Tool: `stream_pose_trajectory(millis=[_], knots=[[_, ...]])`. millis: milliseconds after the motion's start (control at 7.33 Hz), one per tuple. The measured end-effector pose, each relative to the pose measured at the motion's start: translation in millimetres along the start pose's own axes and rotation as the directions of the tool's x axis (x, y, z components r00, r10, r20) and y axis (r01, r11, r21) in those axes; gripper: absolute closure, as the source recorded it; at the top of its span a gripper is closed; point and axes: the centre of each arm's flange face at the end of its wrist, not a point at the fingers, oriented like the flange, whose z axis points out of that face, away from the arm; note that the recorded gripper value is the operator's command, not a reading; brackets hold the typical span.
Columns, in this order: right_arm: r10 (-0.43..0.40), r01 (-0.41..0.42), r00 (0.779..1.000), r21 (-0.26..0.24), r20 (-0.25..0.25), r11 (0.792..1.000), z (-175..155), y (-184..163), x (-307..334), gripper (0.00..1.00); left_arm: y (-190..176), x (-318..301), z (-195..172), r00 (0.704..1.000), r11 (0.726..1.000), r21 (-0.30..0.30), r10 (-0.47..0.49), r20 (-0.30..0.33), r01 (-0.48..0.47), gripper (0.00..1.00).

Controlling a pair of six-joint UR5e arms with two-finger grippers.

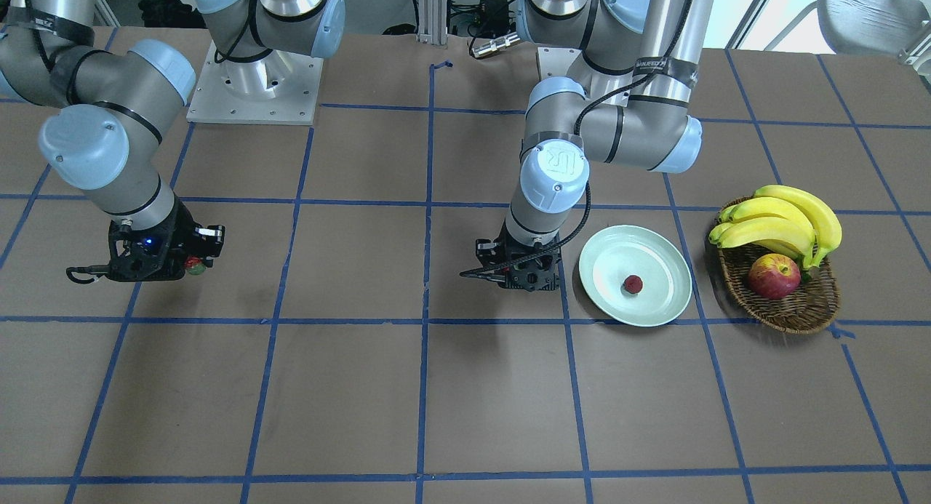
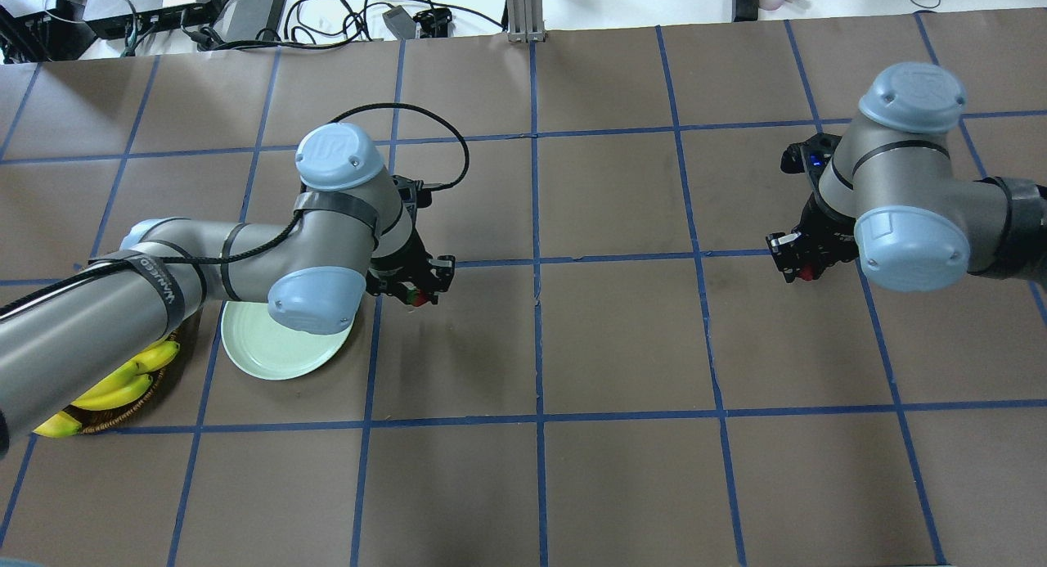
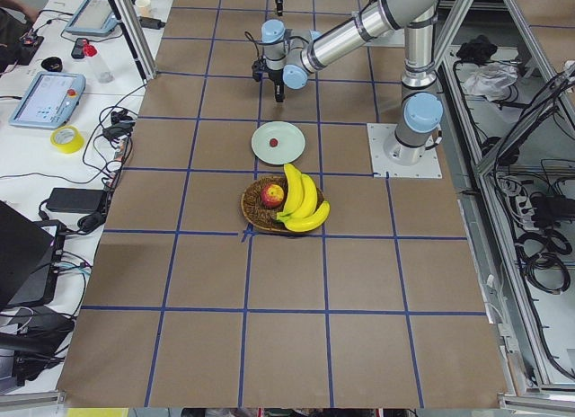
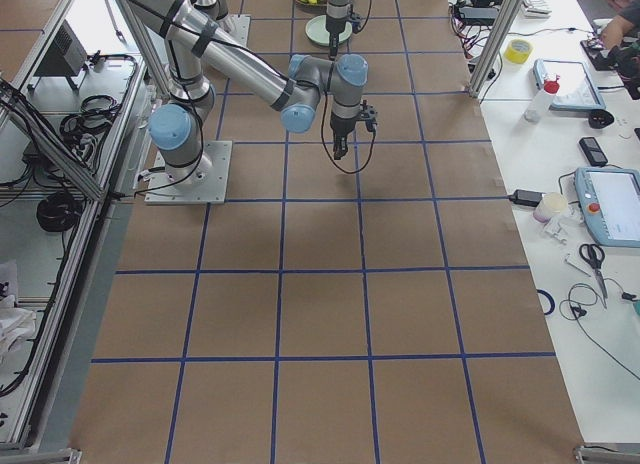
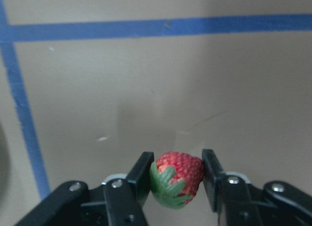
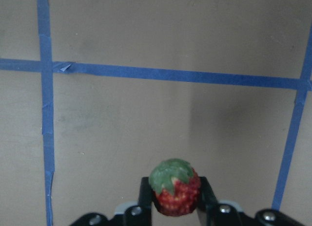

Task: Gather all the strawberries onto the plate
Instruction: 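Release the strawberry onto the plate with the left gripper while the right carries another centrally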

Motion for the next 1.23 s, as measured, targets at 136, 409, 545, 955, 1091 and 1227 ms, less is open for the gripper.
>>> stream_pose_trajectory(millis=[136,409,545,955,1091,1227], knots=[[0.009,-0.009,1.0,0.001,-0.003,1.0,-1,0,-10,0.93,-6,-35,-15,1.0,1.0,0.008,-0.004,0.002,0.004,0.92],[0.056,-0.056,0.998,0.005,-0.006,0.998,-2,1,-48,0.93,-13,-100,-30,0.999,0.999,0.0,-0.042,0.013,0.042,0.92],[0.095,-0.095,0.995,0.009,-0.005,0.995,-2,2,-74,0.93,-14,-120,-27,0.999,0.999,-0.014,-0.043,0.017,0.043,0.92],[0.225,-0.226,0.973,0.014,0.058,0.974,-4,8,-163,0.93,-14,-145,-16,0.999,0.998,-0.042,-0.034,0.027,0.035,0.15],[0.263,-0.265,0.961,0.013,0.081,0.964,-7,6,-190,0.94,-15,-147,-17,0.999,0.998,-0.044,-0.042,0.027,0.043,0.0],[0.296,-0.298,0.949,0.007,0.104,0.954,-9,3,-215,0.94,-16,-147,-20,0.998,0.998,-0.037,-0.052,0.029,0.053,0.0]])
